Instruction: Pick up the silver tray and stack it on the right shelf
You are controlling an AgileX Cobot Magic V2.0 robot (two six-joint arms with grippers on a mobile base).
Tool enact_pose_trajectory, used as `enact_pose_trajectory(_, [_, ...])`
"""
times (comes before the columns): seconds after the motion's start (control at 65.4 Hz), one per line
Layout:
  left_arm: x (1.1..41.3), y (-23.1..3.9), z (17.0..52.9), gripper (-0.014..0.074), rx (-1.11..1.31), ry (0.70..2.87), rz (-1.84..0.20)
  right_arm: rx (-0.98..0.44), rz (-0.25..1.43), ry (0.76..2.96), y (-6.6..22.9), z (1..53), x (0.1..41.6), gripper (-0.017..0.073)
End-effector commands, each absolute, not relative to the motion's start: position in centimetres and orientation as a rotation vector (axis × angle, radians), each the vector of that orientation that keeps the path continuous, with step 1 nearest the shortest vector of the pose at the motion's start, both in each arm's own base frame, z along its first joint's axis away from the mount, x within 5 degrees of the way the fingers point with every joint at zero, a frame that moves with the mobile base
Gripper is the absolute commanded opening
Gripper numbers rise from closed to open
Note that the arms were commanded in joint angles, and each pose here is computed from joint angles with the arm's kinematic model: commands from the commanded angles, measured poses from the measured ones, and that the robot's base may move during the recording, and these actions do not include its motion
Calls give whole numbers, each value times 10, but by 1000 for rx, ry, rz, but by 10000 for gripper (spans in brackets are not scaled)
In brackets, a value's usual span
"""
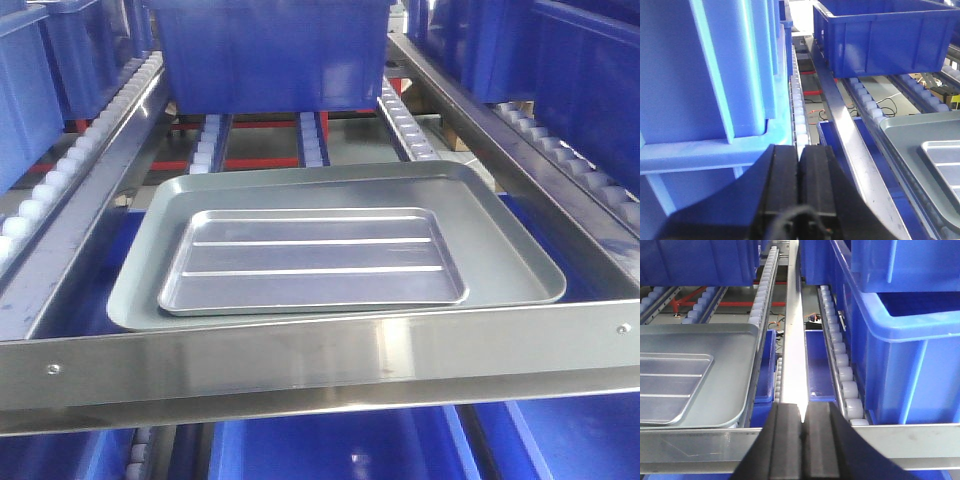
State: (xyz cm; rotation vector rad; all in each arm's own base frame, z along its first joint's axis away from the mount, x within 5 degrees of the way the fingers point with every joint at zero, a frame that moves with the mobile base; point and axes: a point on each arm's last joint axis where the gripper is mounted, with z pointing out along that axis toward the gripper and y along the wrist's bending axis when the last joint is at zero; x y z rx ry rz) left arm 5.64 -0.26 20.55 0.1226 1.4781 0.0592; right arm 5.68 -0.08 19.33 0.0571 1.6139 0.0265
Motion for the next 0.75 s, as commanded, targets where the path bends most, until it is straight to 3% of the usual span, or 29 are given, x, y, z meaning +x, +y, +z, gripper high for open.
enact_pose_trajectory(0.0, [56, -2, 205, -92, 110, 1404, 58, 56, 13, 1510, -2, 202, 55, 53])
enact_pose_trajectory(0.733, [56, -2, 205, -92, 110, 1404, 58, 56, 13, 1510, -2, 202, 55, 53])
